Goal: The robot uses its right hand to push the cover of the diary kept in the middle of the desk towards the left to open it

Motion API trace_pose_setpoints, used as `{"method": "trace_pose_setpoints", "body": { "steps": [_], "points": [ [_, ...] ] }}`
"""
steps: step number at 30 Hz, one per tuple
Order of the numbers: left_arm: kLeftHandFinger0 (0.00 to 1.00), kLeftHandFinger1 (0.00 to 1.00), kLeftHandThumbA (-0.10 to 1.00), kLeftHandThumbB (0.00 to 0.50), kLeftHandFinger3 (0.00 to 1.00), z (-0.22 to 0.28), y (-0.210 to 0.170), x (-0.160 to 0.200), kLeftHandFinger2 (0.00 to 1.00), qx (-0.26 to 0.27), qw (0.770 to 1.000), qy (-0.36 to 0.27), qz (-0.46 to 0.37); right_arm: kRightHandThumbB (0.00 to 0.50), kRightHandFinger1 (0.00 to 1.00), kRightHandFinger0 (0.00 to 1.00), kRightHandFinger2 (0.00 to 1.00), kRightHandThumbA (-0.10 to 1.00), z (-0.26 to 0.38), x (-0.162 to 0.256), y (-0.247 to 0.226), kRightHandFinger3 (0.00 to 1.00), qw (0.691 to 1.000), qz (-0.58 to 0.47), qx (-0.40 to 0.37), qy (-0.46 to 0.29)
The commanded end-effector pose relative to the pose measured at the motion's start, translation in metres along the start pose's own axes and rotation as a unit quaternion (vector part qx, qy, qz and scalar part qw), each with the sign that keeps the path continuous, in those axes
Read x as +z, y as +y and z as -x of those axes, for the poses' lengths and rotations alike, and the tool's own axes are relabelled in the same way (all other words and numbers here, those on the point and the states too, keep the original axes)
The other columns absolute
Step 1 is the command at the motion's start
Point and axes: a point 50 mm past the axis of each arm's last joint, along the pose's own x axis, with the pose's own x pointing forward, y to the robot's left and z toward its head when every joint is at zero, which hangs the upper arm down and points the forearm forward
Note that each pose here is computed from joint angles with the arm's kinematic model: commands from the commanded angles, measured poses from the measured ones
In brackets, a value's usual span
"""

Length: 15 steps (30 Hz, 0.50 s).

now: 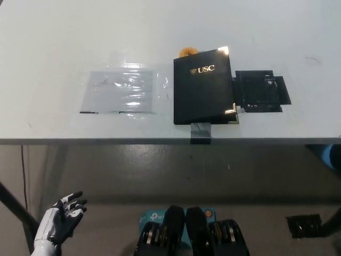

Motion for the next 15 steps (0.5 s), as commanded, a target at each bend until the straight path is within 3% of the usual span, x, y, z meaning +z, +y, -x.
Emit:
{"method": "trace_pose_setpoints", "body": {
  "steps": [1, 2, 3, 4, 7, 11, 15],
  "points": [
    [1.00, 0.74, 0.41, 0.278, 0.73, 0.000, 0.005, 0.012, 0.70, 0.007, 1.000, -0.016, -0.001, 0.305, 0.60, 0.52, 0.68, 0.85, -0.002, 0.037, 0.038, 0.82, 0.994, 0.024, 0.094, -0.039],
    [1.00, 0.73, 0.41, 0.283, 0.75, 0.000, 0.005, 0.011, 0.70, 0.007, 1.000, -0.014, 0.001, 0.324, 0.59, 0.52, 0.66, 0.87, -0.001, 0.044, 0.051, 0.80, 0.991, 0.040, 0.113, -0.052],
    [1.00, 0.73, 0.40, 0.275, 0.75, 0.001, 0.005, 0.010, 0.70, 0.007, 1.000, -0.012, 0.003, 0.316, 0.58, 0.51, 0.65, 0.86, 0.001, 0.050, 0.062, 0.78, 0.988, 0.054, 0.128, -0.069],
    [1.00, 0.72, 0.39, 0.265, 0.74, 0.001, 0.005, 0.010, 0.70, 0.006, 1.000, -0.014, 0.002, 0.264, 0.58, 0.51, 0.64, 0.86, 0.003, 0.057, 0.073, 0.78, 0.981, 0.071, 0.146, -0.102],
    [1.00, 0.76, 0.38, 0.241, 0.78, 0.002, 0.005, 0.011, 0.75, 0.003, 1.000, -0.012, 0.009, 0.290, 0.58, 0.51, 0.64, 0.85, 0.007, 0.079, 0.092, 0.77, 0.973, 0.072, 0.170, -0.141],
    [1.00, 0.78, 0.39, 0.227, 0.79, 0.002, 0.005, 0.012, 0.78, 0.003, 1.000, -0.011, 0.003, 0.257, 0.60, 0.55, 0.66, 0.91, 0.008, 0.103, 0.107, 0.81, 0.957, 0.085, 0.204, -0.186],
    [1.00, 0.76, 0.37, 0.222, 0.77, 0.001, 0.005, 0.011, 0.75, 0.005, 1.000, -0.013, 0.004, 0.226, 0.59, 0.55, 0.65, 0.93, 0.004, 0.127, 0.121, 0.79, 0.948, 0.094, 0.223, -0.208]
  ]
}}
